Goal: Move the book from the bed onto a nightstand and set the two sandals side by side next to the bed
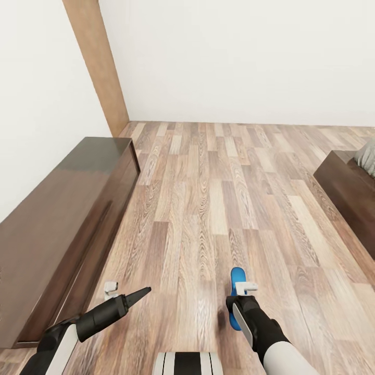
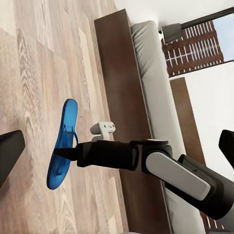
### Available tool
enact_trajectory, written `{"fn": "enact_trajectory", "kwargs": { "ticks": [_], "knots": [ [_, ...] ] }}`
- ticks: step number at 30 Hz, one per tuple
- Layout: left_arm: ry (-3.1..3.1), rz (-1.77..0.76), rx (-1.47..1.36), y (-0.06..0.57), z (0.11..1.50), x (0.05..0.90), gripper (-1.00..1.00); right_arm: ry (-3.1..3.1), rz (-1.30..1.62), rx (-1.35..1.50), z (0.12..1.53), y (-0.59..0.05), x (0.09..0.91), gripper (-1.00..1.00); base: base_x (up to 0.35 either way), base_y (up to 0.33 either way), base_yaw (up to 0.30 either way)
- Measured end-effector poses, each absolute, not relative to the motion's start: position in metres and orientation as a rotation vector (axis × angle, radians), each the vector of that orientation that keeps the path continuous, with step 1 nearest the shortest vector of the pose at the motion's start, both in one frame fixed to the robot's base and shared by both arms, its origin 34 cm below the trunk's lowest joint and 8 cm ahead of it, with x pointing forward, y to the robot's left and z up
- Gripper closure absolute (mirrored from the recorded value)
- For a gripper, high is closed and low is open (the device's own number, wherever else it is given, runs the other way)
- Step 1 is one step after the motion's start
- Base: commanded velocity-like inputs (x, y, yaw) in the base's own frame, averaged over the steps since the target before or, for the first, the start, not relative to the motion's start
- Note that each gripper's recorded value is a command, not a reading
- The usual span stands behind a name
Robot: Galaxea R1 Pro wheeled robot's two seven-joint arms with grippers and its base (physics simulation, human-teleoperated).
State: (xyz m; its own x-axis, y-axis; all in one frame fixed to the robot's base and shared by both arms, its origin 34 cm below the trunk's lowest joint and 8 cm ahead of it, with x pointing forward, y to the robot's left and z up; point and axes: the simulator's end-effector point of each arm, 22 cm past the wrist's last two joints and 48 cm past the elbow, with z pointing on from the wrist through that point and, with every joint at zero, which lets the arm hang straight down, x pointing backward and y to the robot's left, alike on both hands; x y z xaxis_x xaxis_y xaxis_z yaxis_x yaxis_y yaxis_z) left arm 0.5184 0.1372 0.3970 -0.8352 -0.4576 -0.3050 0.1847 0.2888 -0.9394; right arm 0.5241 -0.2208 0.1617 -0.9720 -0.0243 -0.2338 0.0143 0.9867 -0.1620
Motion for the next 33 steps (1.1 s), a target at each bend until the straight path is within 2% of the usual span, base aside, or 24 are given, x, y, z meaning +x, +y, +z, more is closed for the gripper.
{"fn": "enact_trajectory", "kwargs": {
  "ticks": [5, 17, 33],
  "knots": [
    [2.032, -1.586, -0.243, 0.137, 0.397, 0.518, -1.0, 2.894, -0.238, -0.007, 0.162, -0.221, 0.525, 1.0, 0.0, 0.0, -0.043],
    [2.028, -1.586, -0.238, 0.137, 0.4, 0.519, -1.0, 2.888, -0.238, -0.006, 0.165, -0.221, 0.527, 1.0, 0.0, 0.0, -0.236],
    [1.986, -1.572, -0.189, 0.137, 0.426, 0.524, -1.0, 2.829, -0.235, 0.0, 0.192, -0.221, 0.545, 1.0, 0.0, 0.0, -0.011]
  ]
}}
